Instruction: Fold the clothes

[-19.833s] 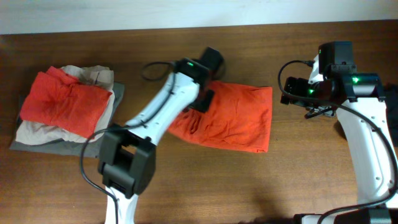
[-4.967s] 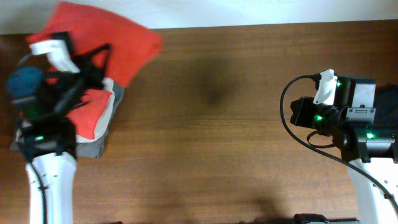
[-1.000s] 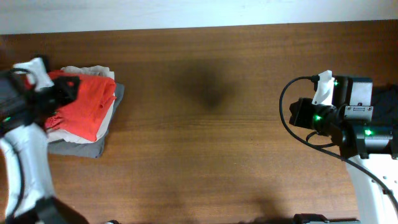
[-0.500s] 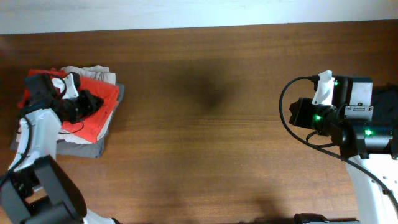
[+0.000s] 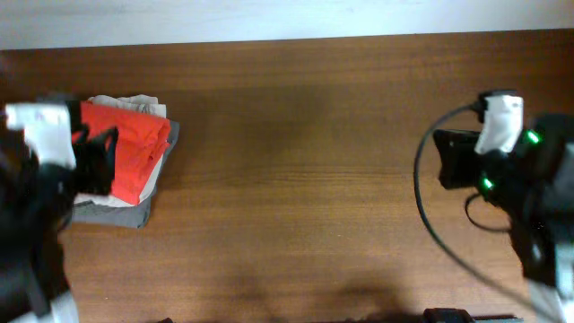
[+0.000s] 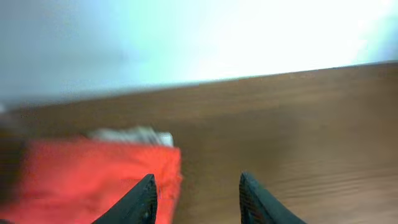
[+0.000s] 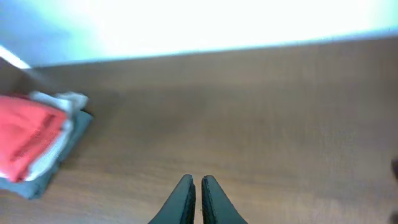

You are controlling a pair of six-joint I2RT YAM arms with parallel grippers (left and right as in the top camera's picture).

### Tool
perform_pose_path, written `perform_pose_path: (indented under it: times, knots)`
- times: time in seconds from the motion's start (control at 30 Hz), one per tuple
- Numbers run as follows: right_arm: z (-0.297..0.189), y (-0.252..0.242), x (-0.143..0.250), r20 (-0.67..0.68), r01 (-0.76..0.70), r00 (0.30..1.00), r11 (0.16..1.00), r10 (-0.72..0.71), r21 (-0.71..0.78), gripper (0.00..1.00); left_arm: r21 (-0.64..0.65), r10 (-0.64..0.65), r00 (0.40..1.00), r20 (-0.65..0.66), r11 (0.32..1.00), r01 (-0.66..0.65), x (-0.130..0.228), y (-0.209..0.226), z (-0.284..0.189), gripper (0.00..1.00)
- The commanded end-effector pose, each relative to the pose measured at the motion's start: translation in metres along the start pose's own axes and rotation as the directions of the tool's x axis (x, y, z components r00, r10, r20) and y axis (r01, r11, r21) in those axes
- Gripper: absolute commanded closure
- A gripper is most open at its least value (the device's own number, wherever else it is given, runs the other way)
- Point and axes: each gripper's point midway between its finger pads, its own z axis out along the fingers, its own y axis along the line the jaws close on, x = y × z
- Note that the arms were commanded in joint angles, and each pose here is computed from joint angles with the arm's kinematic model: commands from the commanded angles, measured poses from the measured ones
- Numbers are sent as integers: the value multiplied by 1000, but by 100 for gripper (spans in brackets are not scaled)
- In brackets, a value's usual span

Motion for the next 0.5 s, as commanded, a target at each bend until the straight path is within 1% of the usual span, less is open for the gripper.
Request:
perform_pose_path:
  times: [0.0, 0.03, 0.07, 0.1, 0.2, 0.23, 0.27, 0.47]
  knots:
    - [-35, 23, -11, 102, 87, 991, 995, -81, -55, 88, -53, 237, 971, 42, 971, -235, -6, -13, -30, 52]
    - [-43, 26, -11, 121, 95, 989, 994, -88, -54, 86, -61, 245, 968, 52, 968, -241, -7, -16, -37, 49]
    - [-58, 31, -12, 162, 113, 981, 992, -103, -53, 81, -70, 252, 966, 65, 966, -247, -7, -21, -46, 0]
    - [-64, 34, -12, 178, 120, 978, 991, -109, -52, 77, -71, 252, 966, 65, 966, -247, -7, -23, -48, 0]
    - [-79, 39, -12, 219, 136, 968, 990, -123, -47, 48, -92, 245, 969, 41, 966, -240, -2, -18, -48, 0]
    - [-82, 40, -11, 228, 140, 966, 989, -126, -46, 33, -88, 241, 970, 35, 968, -237, -1, -18, -47, 0]
    - [-85, 41, -11, 234, 142, 964, 989, -128, -46, 1, -84, 236, 971, 28, 969, -233, 1, -19, -46, 0]
    - [-88, 42, -7, 229, 134, 966, 990, -119, -48, 1, -77, 228, 973, 18, 971, -226, 4, -19, -46, 0]
